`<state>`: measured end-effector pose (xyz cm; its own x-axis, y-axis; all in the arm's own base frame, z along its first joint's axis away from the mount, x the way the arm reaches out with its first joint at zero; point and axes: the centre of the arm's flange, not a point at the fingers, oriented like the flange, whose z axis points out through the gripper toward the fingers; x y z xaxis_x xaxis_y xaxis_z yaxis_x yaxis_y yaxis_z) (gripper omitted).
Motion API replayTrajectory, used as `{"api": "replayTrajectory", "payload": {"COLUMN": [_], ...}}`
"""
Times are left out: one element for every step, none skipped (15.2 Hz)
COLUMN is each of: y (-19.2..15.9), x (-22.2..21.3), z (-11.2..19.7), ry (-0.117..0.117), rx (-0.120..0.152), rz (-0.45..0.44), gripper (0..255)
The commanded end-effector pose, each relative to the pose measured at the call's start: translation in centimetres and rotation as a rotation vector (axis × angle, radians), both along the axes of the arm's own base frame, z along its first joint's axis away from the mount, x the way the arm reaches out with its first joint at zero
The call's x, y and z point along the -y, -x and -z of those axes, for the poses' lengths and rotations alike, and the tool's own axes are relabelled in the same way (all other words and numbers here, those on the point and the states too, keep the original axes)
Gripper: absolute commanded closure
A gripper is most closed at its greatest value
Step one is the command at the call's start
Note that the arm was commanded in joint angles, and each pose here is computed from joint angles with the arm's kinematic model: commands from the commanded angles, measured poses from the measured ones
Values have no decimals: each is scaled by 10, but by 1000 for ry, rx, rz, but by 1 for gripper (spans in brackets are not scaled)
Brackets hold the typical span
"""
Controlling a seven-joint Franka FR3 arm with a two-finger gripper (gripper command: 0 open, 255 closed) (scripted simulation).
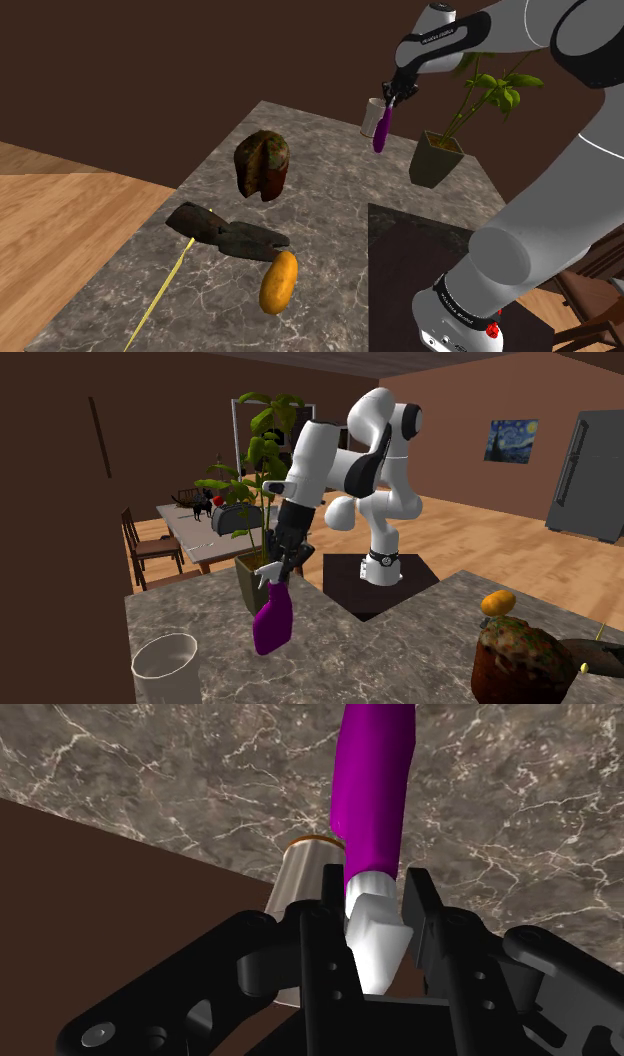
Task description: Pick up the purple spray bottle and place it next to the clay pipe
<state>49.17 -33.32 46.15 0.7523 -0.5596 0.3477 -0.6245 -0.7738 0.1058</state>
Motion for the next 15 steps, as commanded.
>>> {"api": "replayTrajectory", "payload": {"y": [-1,-1,-1,-1,-1,-1,-1,-1,-1,-1,-1,-1,-1,-1,-1], "x": [0,0,0,0,0,0,0,0,0,0,0,0,0,0,0], "z": [-10,-16,-21,-26,-32,-37,-42,-47,-53,-58,-63,-68,-74,-79,-84], "ry": [0,0,0,0,0,0,0,0,0,0,0,0,0,0,0], "rx": [0,0,0,0,0,0,0,0,0,0,0,0,0,0,0], "rz": [0,0,0,0,0,0,0,0,0,0,0,0,0,0,0], "gripper": [255,255,255,255,255,255,255,255,255,255,255,255,255,255,255]}}
